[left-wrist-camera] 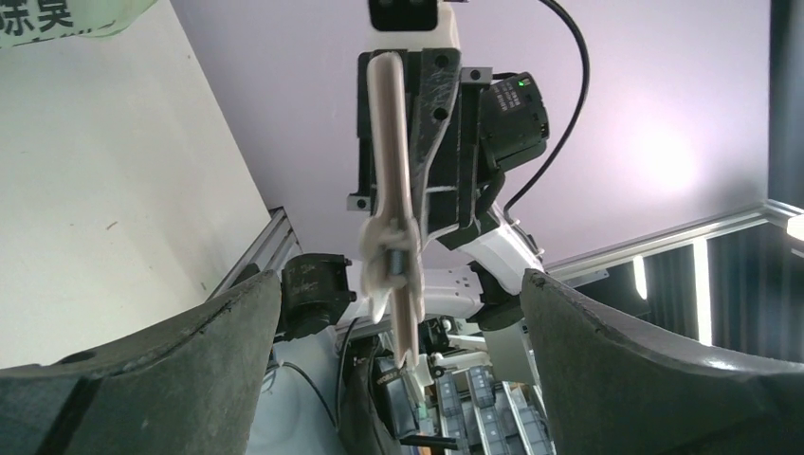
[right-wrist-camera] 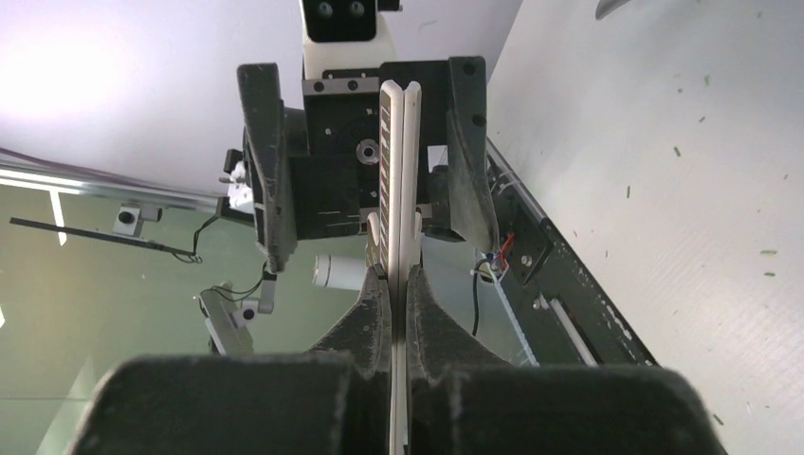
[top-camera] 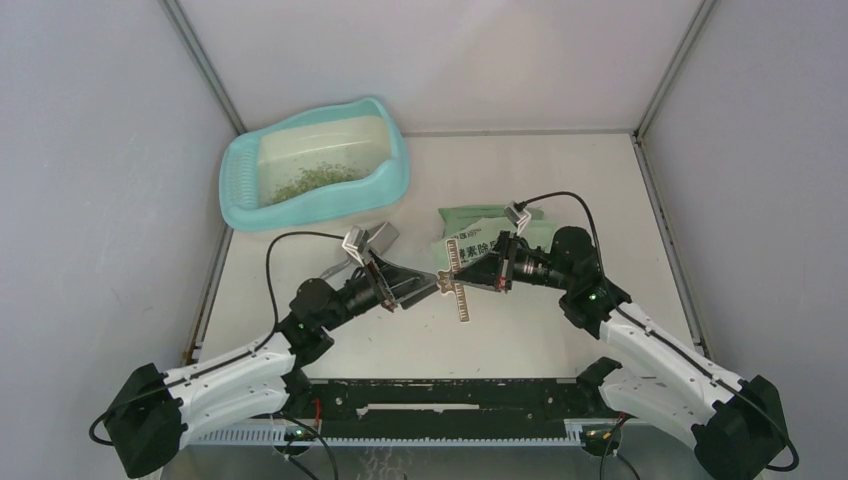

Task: Fill the litter box with clean litter
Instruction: Pick up the clamp at the center of the board.

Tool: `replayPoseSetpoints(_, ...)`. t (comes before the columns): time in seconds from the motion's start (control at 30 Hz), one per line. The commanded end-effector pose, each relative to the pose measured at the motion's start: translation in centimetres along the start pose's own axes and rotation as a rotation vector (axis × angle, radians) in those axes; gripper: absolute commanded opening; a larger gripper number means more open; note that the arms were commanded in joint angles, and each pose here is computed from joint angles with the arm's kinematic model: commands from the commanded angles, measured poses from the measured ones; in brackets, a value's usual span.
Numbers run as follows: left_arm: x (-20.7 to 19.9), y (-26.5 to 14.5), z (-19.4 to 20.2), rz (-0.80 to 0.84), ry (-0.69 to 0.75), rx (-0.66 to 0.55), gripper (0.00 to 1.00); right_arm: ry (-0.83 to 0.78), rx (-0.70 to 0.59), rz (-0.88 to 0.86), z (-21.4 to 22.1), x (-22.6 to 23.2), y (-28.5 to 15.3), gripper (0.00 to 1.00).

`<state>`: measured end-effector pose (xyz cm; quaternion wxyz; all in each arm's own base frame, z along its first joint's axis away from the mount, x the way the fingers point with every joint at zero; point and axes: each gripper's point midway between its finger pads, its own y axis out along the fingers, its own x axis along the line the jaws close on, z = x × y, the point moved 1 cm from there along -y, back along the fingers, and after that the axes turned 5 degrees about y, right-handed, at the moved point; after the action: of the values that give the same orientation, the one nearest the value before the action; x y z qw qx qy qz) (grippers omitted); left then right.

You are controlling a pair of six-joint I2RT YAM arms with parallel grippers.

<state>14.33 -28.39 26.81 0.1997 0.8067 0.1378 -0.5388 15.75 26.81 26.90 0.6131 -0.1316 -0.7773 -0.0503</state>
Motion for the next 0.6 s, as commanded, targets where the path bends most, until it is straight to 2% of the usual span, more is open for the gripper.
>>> replayPoseSetpoints(0.0, -1.6, -0.1, -0.5, 0.083, -0.016, -0.027, 1.0, -0.056, -0.002, -0.047, 0.0, 1.5, 0.6, 0.0)
replayPoseSetpoints(0.37, -1.7, 0.0, -0.2, 0.098, -0.008, -0.008, 0.96, -0.052, -0.004, -0.035, -0.5, 0.5, 1.7, 0.0)
replayPoseSetpoints(0.57, -1.2, 0.1, 0.2, 0.081, -0.023, 0.014, 0.84, -0.052, -0.009, -0.028, -0.9, 0.1, 2.0, 0.0)
